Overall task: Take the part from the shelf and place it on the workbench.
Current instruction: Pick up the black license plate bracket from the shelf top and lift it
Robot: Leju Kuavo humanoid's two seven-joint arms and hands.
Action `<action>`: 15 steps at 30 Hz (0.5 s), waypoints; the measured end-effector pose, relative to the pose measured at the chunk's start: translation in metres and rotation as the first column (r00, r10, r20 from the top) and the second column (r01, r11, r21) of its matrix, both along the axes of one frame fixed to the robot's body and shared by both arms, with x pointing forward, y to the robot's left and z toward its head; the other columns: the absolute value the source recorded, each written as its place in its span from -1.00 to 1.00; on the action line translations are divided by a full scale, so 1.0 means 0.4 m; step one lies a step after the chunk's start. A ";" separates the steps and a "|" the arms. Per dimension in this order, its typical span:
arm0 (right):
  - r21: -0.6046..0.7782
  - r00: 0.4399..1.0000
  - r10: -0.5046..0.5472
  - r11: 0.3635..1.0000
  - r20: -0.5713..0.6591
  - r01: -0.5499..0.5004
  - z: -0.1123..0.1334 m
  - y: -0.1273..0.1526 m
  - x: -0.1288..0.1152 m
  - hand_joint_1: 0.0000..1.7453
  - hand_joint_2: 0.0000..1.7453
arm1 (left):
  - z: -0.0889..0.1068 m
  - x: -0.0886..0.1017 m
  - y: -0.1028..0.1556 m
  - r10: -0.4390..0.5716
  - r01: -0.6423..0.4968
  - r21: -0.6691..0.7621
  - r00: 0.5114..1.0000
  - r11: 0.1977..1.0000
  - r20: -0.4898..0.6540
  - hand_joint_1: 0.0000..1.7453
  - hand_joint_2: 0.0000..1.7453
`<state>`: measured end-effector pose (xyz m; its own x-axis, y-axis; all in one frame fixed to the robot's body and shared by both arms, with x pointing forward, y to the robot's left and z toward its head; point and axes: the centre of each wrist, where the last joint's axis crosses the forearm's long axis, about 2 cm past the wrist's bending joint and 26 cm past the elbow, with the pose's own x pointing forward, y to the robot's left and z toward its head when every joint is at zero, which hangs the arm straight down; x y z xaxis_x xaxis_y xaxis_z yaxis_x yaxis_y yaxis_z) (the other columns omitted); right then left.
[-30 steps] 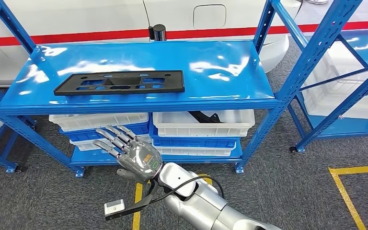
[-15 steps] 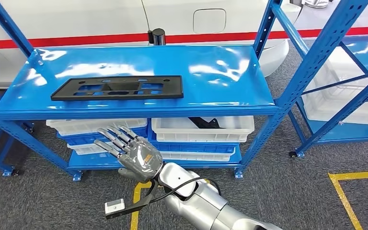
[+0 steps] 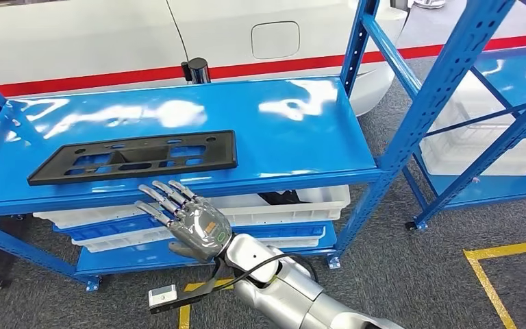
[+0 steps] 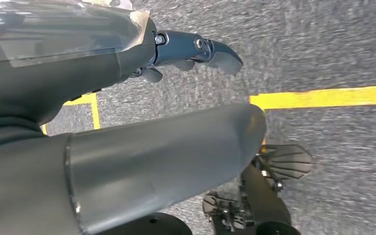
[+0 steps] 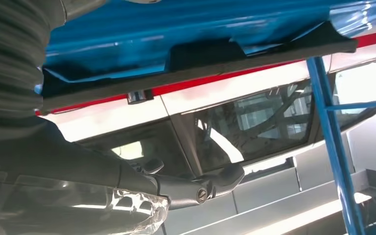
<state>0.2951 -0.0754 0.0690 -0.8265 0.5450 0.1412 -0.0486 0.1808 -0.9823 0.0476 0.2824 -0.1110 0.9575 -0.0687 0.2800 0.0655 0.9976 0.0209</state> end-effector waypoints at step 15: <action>-0.029 1.000 -0.015 0.999 -0.013 0.015 -0.028 -0.021 -0.016 -1.00 1.00 | -0.001 -0.010 -0.007 -0.002 0.002 0.011 1.000 1.000 -0.008 -1.00 -1.00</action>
<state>0.2887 -0.0837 0.0578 -0.8163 0.5614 0.1360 -0.0592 0.1529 -0.9865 0.0438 0.2794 -0.1114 0.9597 -0.0735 0.2712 0.0674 0.9972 0.0317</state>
